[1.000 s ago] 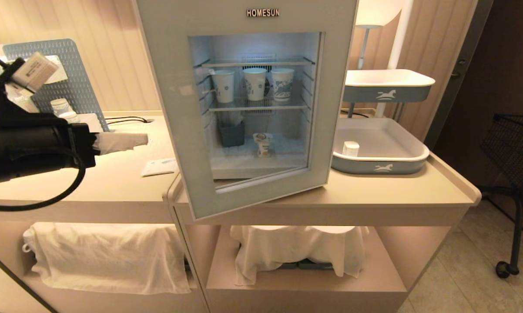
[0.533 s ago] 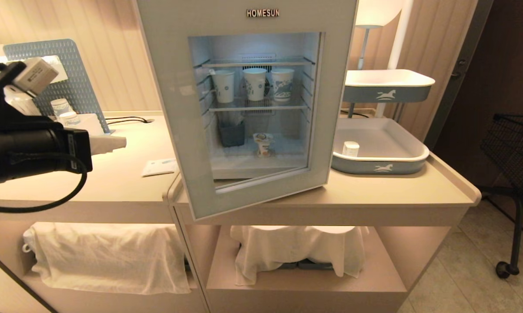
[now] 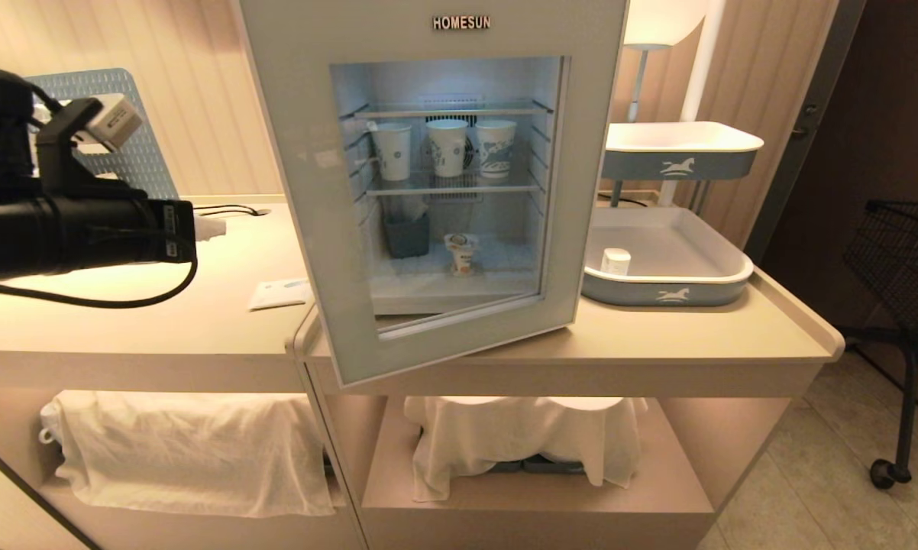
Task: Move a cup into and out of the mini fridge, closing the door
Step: Open the freezer door
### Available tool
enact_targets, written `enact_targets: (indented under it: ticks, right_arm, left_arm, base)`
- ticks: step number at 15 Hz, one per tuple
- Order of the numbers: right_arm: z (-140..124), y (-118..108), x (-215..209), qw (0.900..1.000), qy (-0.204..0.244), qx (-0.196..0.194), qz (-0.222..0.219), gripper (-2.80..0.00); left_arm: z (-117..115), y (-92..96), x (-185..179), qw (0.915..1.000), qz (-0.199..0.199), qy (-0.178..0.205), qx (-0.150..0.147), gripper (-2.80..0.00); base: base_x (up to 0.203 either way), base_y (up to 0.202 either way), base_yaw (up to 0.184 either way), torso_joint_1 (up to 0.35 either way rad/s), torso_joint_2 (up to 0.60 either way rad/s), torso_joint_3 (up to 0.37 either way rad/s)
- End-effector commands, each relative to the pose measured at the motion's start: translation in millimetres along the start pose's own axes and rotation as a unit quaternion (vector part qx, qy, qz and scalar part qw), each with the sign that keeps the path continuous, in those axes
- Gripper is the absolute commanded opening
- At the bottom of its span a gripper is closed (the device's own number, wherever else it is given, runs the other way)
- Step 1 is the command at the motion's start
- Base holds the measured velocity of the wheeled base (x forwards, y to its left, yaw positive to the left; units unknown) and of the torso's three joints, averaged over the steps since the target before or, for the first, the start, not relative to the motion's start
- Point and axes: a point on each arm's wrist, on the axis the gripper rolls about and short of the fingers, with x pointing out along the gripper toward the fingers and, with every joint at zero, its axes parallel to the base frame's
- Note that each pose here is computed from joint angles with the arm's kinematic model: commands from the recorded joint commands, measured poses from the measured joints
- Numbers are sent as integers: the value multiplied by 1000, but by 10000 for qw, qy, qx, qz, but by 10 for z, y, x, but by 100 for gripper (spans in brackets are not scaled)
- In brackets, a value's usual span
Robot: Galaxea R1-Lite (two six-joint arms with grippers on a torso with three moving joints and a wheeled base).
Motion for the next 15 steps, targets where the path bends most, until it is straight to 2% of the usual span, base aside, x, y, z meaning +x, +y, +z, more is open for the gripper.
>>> enact_targets:
  ticks: [1,4,9,12,15]
  right_arm:
    - [-25,0,8,10000,51,-1,4,-280]
    - [-25,0,7,10000,51,-1,-3,-280]
    - [-25,0,8,10000,51,-1,4,-280]
    - [-25,0,8,10000,51,-1,2,-280]
    - [-25,0,7,10000,51,-1,-2,-280]
  left_arm:
    - [11,54,284,9997,-32,109,-203,-280]
    - [143,66,520,9984,-94,-34,-548,-280]
    - [179,59,675,9978,-157,-90,-631,-280]
    - [224,22,739,9950,-235,-261,-930,-280]
    - [251,-33,752,9947,-326,-313,-926,-280]
  base:
    - [0,0,0,0,0,0]
    - [0,0,0,0,0,0]
    - [0,0,0,0,0,0]
    - [0,0,0,0,0,0]
    - [0,0,0,0,0,0]
